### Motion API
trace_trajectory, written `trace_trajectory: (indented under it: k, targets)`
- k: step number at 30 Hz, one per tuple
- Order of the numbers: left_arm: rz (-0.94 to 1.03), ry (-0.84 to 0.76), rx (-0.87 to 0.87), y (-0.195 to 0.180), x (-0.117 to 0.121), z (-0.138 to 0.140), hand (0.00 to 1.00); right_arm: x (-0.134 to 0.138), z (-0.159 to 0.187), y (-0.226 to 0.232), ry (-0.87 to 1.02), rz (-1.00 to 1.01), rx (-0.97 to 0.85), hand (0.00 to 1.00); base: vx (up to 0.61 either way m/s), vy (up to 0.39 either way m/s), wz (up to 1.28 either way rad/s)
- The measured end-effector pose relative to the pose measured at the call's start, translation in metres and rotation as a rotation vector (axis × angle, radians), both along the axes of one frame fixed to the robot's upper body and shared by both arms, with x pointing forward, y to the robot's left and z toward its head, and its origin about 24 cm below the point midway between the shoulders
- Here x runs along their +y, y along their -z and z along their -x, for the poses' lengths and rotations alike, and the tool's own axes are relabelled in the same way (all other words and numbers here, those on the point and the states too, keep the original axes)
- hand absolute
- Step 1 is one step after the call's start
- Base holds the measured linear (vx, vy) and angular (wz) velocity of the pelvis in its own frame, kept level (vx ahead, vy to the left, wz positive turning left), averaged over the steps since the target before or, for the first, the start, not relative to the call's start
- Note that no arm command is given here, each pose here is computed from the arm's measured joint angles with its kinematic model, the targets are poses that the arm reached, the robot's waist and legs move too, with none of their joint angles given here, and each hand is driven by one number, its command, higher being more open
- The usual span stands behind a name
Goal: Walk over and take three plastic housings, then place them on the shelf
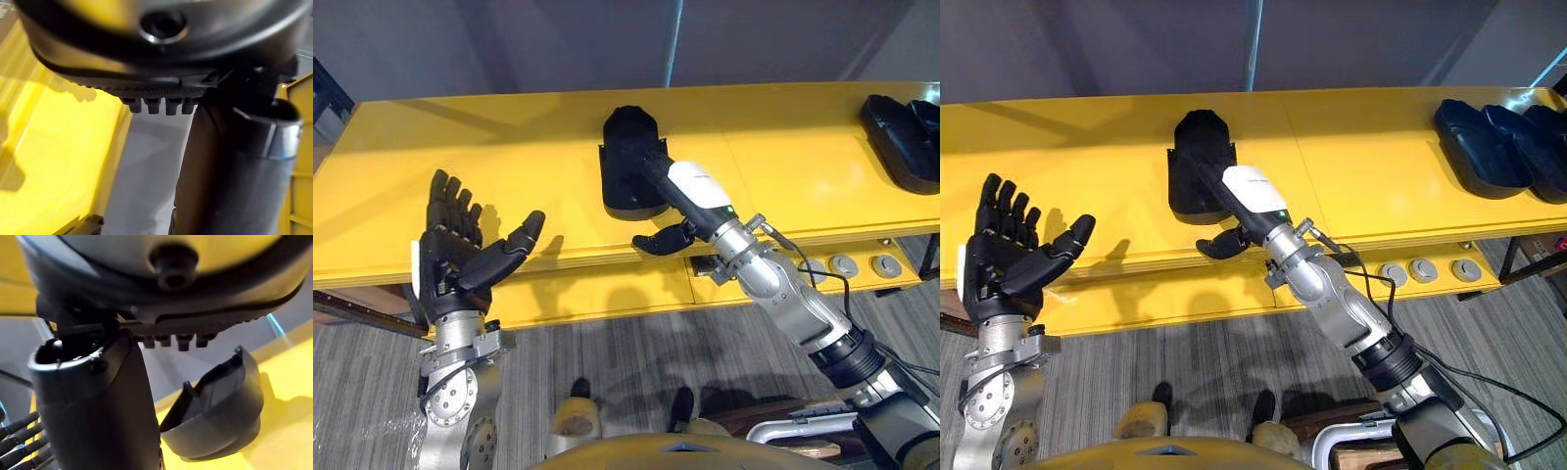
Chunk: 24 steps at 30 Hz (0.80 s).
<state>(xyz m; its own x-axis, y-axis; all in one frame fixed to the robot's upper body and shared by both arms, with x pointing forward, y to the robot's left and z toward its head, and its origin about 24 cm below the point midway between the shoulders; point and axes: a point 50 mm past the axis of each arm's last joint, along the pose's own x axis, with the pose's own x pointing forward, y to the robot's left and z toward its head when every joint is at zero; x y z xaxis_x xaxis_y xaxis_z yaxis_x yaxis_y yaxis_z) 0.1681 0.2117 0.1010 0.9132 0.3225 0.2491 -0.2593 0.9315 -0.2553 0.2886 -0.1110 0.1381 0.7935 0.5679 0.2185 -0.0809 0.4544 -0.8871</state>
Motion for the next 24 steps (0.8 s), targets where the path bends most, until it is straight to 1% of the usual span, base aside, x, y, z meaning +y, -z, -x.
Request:
trace_trajectory:
  k: [5,9,14,15,24]
  targets:
    - [0.022,0.036,-0.019,-0.001,-0.004,-0.003,1.00,-0.002,-0.019,0.003,0.050,0.034,0.004,1.00,0.00,0.001,0.04]
    - [0.031,0.053,-0.027,-0.001,-0.006,-0.004,1.00,-0.003,-0.030,-0.008,0.079,0.029,-0.049,1.00,0.01,-0.001,0.10]
    - [0.029,0.067,-0.038,-0.002,-0.007,-0.004,1.00,-0.002,-0.038,-0.019,0.069,0.031,-0.099,1.00,-0.01,0.001,0.02]
    - [0.028,0.068,-0.039,-0.002,-0.007,-0.004,1.00,-0.002,-0.039,-0.020,0.069,0.029,-0.108,0.00,-0.02,0.001,0.05]
    - [0.016,0.102,-0.071,-0.007,-0.009,-0.009,1.00,0.001,-0.043,-0.020,0.058,0.076,-0.118,0.00,-0.03,-0.002,0.04]
